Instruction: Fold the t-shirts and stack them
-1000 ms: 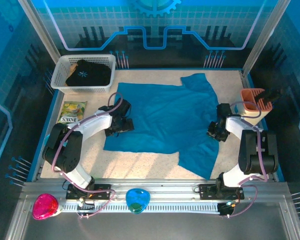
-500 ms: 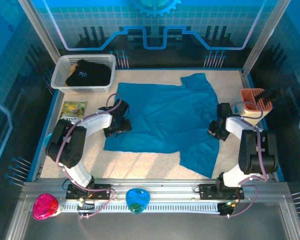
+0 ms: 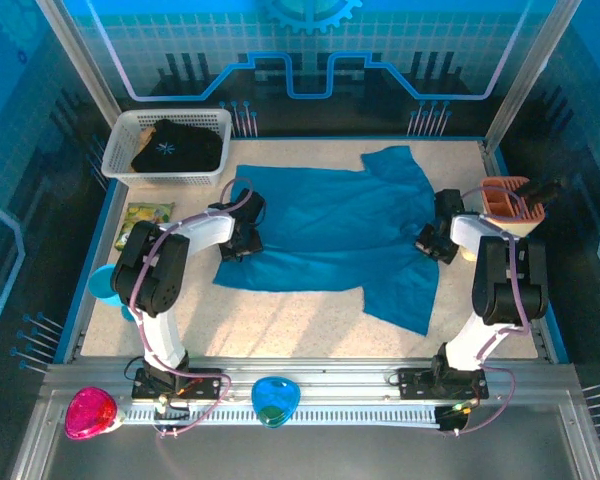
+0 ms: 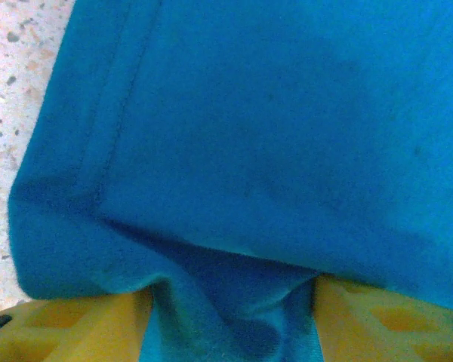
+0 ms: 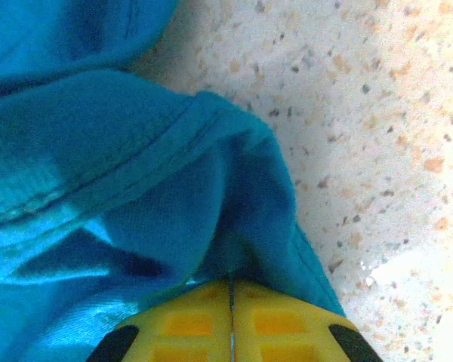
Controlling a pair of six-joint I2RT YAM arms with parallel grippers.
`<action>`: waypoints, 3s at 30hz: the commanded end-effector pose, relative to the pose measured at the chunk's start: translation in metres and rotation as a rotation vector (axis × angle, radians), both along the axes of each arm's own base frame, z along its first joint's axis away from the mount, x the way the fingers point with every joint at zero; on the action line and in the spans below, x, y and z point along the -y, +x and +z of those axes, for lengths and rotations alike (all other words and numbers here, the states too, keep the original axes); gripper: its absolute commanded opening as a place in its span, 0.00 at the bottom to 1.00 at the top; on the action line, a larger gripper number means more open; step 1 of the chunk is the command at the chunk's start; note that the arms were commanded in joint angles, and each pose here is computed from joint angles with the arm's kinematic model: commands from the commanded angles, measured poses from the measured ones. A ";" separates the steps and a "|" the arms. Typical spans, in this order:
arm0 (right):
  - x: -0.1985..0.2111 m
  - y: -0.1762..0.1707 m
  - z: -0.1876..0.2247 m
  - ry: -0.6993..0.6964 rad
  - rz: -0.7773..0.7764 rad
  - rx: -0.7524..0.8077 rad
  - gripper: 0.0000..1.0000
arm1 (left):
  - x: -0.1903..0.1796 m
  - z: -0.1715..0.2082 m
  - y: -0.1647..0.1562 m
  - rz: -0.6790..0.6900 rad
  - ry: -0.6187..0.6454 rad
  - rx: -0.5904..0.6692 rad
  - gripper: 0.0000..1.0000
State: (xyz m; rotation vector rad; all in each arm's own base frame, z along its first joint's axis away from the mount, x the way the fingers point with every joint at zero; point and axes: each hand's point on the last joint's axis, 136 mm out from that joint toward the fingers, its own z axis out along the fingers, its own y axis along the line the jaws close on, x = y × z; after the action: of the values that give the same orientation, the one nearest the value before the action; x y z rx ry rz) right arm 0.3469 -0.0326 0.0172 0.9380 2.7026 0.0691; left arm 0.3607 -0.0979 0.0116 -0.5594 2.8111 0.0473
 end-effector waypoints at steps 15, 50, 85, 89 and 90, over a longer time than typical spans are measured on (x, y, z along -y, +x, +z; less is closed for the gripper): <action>0.018 0.010 0.004 0.037 -0.104 0.046 0.04 | -0.019 0.008 0.005 0.050 0.046 0.041 0.56; -0.050 0.154 0.001 -0.071 0.474 -0.068 0.01 | 0.022 0.011 0.156 -0.017 -0.016 0.096 0.63; -0.004 0.073 0.031 -0.123 0.388 -0.138 0.03 | 0.027 0.106 0.075 -0.094 0.002 0.217 0.73; -0.016 0.078 0.055 -0.109 0.411 -0.071 0.09 | 0.007 0.127 0.098 -0.095 0.047 0.233 0.75; -0.020 0.078 0.058 -0.099 0.418 -0.058 0.09 | 0.003 0.125 0.105 -0.093 0.049 0.226 0.74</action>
State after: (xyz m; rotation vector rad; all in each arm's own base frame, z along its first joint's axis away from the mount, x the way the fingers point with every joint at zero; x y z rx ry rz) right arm 0.4194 -0.0234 0.0397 0.3826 2.9398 -0.0787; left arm 0.4641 -0.1299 0.1281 -0.4165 2.5783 -0.0843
